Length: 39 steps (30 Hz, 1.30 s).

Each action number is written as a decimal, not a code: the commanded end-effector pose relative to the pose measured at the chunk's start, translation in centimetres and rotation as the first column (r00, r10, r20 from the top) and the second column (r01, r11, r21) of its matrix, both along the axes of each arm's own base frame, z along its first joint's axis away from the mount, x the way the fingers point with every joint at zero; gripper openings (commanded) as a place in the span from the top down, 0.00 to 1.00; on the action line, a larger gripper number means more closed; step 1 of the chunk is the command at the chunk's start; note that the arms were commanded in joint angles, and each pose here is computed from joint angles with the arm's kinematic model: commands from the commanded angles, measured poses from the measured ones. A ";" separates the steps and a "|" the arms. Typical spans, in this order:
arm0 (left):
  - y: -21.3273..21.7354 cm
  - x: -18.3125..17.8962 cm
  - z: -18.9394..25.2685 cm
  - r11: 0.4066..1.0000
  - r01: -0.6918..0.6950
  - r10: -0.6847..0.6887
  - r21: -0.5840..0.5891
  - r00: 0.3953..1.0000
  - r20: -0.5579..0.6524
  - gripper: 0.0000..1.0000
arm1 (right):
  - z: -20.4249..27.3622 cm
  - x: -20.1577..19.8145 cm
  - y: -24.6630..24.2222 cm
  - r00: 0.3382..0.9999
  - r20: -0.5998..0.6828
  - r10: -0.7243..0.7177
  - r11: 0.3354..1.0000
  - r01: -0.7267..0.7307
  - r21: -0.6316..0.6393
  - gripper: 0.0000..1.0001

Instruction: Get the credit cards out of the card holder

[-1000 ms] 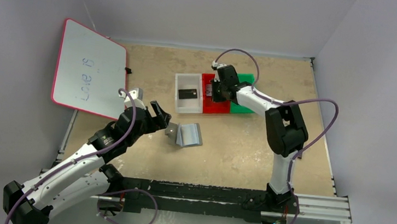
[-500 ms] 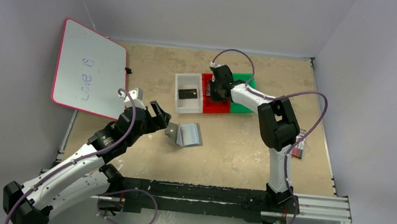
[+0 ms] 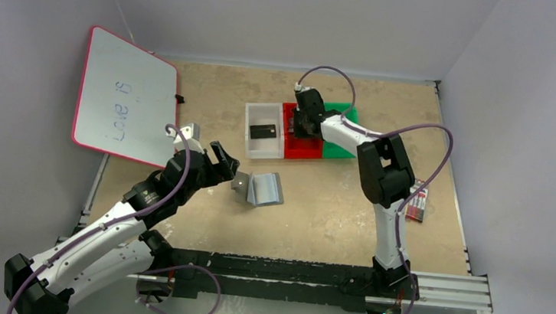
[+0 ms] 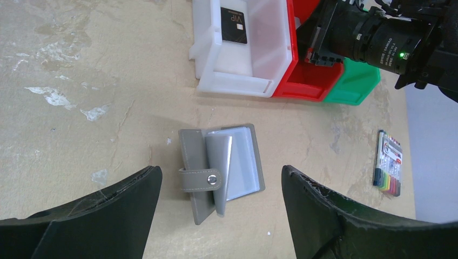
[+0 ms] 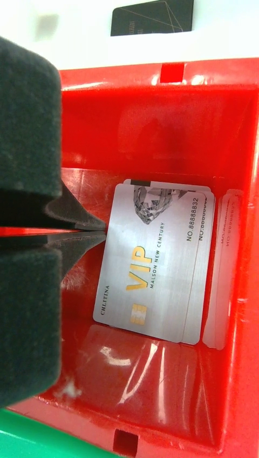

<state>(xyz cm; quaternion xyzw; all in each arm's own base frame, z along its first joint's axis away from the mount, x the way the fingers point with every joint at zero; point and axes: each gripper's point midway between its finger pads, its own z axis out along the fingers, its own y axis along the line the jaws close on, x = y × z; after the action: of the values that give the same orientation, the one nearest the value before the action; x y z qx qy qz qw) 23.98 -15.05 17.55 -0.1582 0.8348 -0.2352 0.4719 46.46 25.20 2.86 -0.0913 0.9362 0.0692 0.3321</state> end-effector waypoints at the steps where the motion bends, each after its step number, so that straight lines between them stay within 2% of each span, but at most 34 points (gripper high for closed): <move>1: 0.1 0.5 1.3 0.999 -0.023 0.024 -0.029 0.999 0.033 0.19 | 1.5 1.3 0.5 0.999 0.044 -0.026 0.999 0.025 0.020 0.98; 18: 0.1 0.4 1.3 0.999 -0.020 0.021 -0.029 0.999 0.030 0.19 | 2.8 2.8 0.2 0.995 0.094 -0.028 0.999 0.030 -0.019 0.93; 22: -0.1 0.4 1.2 0.999 -0.015 0.016 -0.032 0.999 0.029 0.19 | 4.3 2.3 0.4 0.993 0.120 -0.003 1.000 0.003 0.005 0.86; 30: -0.7 0.5 0.8 1.000 0.008 -0.008 -0.028 1.000 0.014 0.19 | 8.1 0.1 0.8 0.986 0.153 0.061 0.995 -0.073 0.072 0.82; 33: -0.5 0.4 -0.6 1.000 -0.004 0.004 -0.001 0.999 -0.035 0.17 | 9.4 -1.3 0.5 0.984 0.169 0.061 0.992 -0.079 0.102 0.81; 35: -0.6 0.4 -2.0 0.999 0.004 -0.001 0.040 0.996 -0.089 0.17 | 10.6 -2.5 0.3 0.979 0.198 0.048 0.989 -0.074 0.125 0.77; 39: -1.6 0.5 -3.3 0.997 0.046 -0.037 0.060 0.989 -0.144 0.17 | 15.2 -5.6 0.4 0.944 0.330 -0.012 0.971 -0.069 0.230 0.59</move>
<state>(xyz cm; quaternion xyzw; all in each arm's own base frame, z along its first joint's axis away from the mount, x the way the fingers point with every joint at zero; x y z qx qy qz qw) 23.99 -15.53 13.66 -0.1457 0.8735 -0.1929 0.4226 42.71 24.37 12.03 -0.1023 0.8999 0.1146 0.4080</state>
